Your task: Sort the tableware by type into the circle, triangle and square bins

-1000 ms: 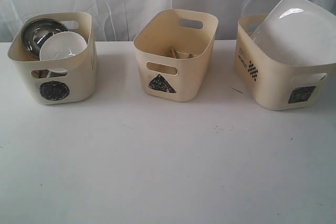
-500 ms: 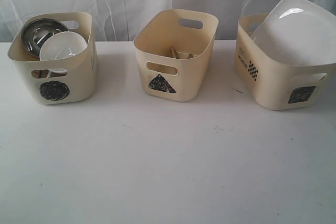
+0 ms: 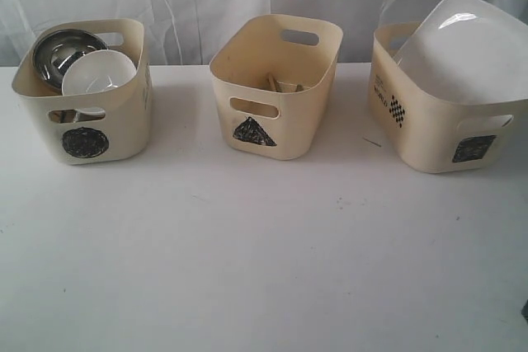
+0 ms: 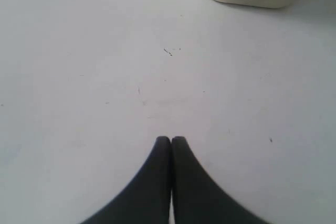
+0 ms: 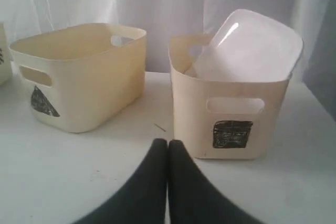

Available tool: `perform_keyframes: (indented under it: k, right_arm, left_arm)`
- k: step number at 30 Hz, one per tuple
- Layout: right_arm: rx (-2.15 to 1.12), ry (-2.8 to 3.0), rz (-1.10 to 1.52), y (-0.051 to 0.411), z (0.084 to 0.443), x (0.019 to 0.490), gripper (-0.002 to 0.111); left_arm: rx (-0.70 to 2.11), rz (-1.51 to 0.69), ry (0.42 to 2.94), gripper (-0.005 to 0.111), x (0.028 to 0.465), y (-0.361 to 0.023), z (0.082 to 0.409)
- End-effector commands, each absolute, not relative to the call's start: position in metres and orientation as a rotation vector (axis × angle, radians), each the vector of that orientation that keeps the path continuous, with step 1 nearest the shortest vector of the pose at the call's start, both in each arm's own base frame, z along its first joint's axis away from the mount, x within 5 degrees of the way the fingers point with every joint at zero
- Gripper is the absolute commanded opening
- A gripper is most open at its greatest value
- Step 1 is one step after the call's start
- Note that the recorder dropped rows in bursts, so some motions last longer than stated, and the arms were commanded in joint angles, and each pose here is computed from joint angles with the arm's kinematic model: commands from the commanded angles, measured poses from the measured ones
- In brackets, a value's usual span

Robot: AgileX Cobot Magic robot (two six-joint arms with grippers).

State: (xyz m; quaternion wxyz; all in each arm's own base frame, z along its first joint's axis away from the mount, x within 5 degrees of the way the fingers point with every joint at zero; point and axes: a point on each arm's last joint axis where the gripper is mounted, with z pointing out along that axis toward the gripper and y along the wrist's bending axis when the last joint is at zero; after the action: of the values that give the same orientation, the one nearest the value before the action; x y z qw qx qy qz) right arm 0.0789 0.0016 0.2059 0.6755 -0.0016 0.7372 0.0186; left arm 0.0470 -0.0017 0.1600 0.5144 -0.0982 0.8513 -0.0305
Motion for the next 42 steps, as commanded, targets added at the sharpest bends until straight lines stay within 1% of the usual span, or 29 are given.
perform_keyframes:
  k: [1, 4, 6, 7, 12, 42]
  right_arm:
    - [-0.005, 1.625, 0.021, 0.001, 0.204, 0.068, 0.000]
    - [0.053, 1.631, -0.003, -0.002, 0.200, 0.056, 0.000]
    - [0.114, 1.813, -0.011, -0.004, 0.183, 0.054, 0.000]
    - [0.098, 1.826, -0.027, -0.004, 0.182, 0.053, 0.000]
    - [0.050, 1.830, -0.069, -0.005, 0.182, 0.053, 0.000]
    - [0.056, 1.830, -0.063, -0.005, 0.182, 0.053, 0.000]
  left_arm:
    - [-0.230, -0.083, 2.088, 0.000, 0.045, -0.003, 0.154]
    - [-0.227, -0.081, 2.088, 0.000, 0.045, -0.003, 0.154]
    - [-0.225, -0.074, 2.084, 0.000, 0.046, -0.002, 0.154]
    - [-0.228, -0.083, 2.080, 0.000, 0.046, -0.003, 0.155]
    - [-0.226, -0.079, 2.082, 0.000, 0.046, -0.003, 0.155]
    - [-0.222, -0.080, 2.083, 0.000, 0.046, -0.003, 0.155]
